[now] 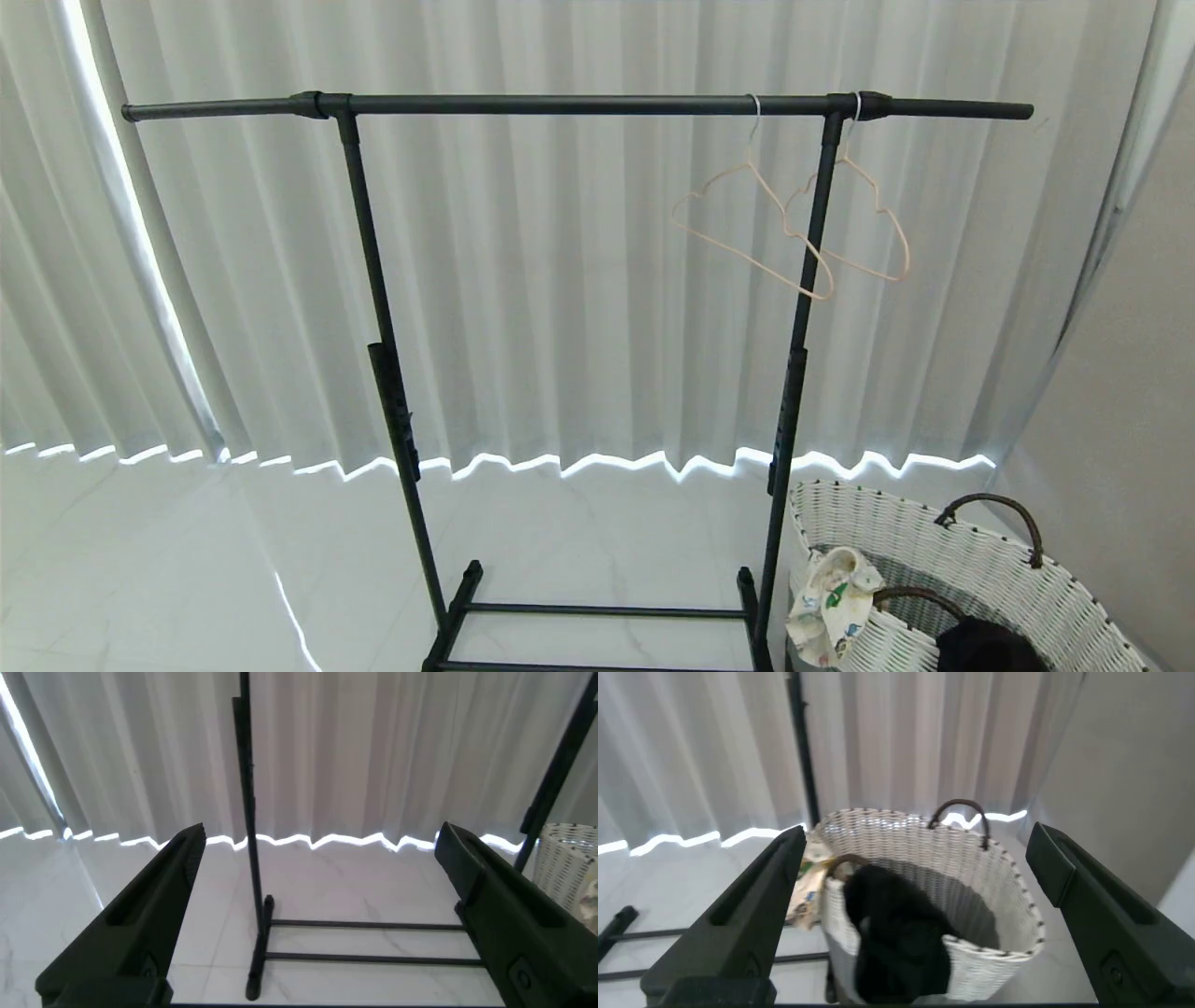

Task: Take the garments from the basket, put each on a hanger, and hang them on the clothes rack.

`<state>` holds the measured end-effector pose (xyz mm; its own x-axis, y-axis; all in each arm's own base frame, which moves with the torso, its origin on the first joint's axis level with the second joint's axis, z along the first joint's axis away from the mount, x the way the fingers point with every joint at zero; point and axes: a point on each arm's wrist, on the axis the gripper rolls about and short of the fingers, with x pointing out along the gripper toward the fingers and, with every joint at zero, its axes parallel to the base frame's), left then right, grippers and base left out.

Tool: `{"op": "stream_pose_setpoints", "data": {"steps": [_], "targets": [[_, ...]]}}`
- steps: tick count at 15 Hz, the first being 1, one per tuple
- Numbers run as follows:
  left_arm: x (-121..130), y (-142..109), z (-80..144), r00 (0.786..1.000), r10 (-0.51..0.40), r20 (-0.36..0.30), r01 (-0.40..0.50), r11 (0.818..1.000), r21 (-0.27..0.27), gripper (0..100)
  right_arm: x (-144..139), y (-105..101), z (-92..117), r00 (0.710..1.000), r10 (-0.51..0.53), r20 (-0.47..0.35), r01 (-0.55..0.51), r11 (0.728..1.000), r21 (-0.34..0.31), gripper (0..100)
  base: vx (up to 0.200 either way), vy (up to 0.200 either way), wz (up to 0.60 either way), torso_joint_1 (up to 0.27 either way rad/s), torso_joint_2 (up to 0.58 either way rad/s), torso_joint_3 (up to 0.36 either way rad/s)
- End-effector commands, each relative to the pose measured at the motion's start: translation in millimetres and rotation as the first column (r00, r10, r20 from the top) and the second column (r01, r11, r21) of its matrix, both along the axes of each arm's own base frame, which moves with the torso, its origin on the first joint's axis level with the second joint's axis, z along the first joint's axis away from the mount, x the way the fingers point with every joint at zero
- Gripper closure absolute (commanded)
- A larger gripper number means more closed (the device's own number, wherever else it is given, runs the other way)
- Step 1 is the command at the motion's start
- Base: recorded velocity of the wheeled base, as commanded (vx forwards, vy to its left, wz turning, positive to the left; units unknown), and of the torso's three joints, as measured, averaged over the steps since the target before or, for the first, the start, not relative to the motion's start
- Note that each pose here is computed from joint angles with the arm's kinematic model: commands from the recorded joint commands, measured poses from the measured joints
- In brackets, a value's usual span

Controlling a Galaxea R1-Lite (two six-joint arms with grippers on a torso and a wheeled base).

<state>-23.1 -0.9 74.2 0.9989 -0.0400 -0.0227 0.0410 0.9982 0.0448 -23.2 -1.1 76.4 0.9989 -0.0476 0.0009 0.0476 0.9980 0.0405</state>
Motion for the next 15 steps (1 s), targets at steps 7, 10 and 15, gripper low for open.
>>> {"op": "stream_pose_setpoints", "data": {"steps": [7,10,15], "targets": [[0.1,0.0,0.0,1.0,0.0,-0.002,0.0,1.0,-0.003,0,0.0,0.0,-0.1,1.0,-0.001,-0.001,0.001,1.0,0.006,0,0.057,0.0,0.0,0.0,0.0,0.001],[0.1,0.0,0.0,1.0,0.0,-0.002,0.0,1.0,-0.004,0,0.0,0.0,-0.1,1.0,0.0,-0.001,0.0,1.0,0.001,0,0.067,0.0,0.0,0.001,0.0,0.002],[0.0,0.0,-0.1,1.0,0.0,-0.001,0.0,1.0,-0.014,0,2.0,-0.1,0.5,1.0,0.009,-0.027,-0.01,1.0,-0.01,0,0.0,0.0,0.0,0.0,0.0,0.0]]}}
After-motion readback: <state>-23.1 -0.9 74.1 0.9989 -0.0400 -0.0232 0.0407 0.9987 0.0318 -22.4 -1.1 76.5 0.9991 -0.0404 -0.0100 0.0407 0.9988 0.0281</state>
